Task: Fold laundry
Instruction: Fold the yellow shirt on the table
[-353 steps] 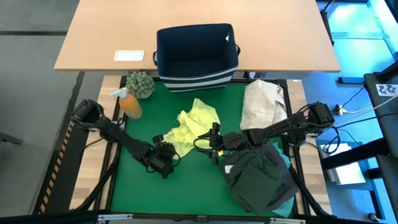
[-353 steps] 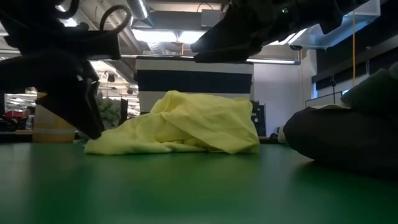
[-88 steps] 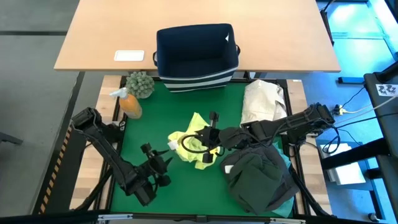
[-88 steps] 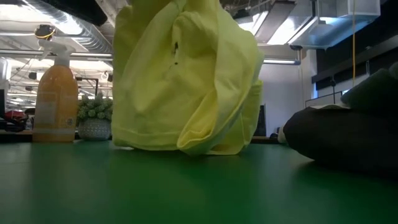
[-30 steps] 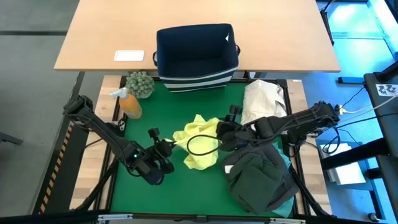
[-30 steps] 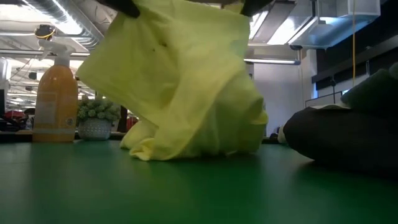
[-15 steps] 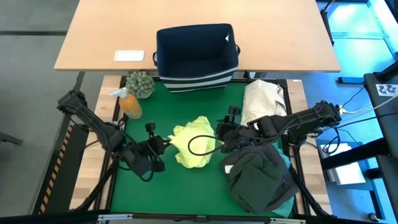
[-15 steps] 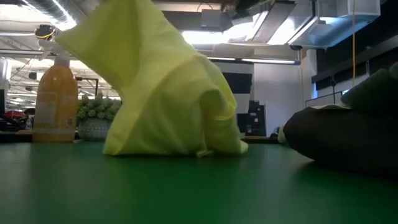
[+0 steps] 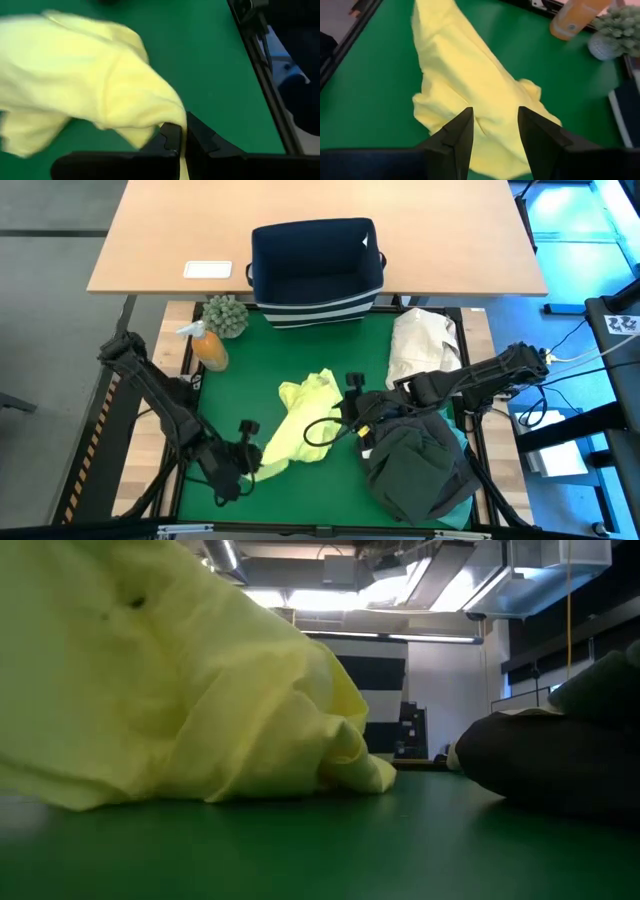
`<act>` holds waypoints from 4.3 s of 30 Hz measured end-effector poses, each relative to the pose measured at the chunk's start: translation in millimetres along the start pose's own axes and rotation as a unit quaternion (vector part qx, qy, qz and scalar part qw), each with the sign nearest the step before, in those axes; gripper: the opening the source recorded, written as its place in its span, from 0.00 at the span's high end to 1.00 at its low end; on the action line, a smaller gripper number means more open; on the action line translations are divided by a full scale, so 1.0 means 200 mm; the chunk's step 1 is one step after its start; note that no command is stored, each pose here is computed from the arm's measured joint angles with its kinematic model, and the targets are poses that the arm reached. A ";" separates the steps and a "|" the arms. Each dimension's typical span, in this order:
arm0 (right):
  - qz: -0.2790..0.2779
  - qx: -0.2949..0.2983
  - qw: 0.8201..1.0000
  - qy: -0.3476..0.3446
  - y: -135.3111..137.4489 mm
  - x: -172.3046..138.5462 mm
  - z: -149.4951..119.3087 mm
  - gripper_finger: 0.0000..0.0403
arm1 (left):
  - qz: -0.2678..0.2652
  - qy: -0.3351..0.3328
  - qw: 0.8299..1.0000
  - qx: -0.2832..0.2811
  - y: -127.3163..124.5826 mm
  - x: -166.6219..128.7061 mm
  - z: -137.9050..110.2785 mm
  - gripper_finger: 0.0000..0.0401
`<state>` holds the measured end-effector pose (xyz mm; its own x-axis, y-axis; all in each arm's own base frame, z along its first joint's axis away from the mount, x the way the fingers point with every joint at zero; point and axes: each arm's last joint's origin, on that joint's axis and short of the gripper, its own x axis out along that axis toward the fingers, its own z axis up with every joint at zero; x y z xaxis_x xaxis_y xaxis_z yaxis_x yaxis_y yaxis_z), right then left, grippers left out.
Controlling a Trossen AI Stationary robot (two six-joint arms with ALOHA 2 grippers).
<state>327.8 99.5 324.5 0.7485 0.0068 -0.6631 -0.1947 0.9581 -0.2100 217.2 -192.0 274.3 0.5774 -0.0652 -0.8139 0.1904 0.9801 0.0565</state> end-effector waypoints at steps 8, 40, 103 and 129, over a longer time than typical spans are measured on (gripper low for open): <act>0.014 0.001 1.000 -0.006 0.04 0.11 -0.10 0.62 | -0.066 0.030 0.997 -0.021 -0.18 0.28 0.00 1.00; 0.071 0.009 0.995 -0.074 0.18 0.57 -0.31 0.62 | 0.006 -0.035 0.998 -0.059 -0.18 0.23 0.01 1.00; -0.450 0.034 0.884 -0.124 -0.20 -0.91 -0.23 1.00 | 0.456 -0.335 0.814 -0.130 0.39 -0.75 0.02 1.00; -0.496 0.029 0.832 -0.245 -0.54 -1.05 -0.16 1.00 | 0.493 -0.416 0.760 -0.085 0.74 -1.20 0.08 1.00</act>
<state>172.0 -15.4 462.6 0.6939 -0.6940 0.1920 0.6940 0.5734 -0.4355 119.7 -35.0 487.9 0.6885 0.6892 0.2259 -0.7240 0.6352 0.2688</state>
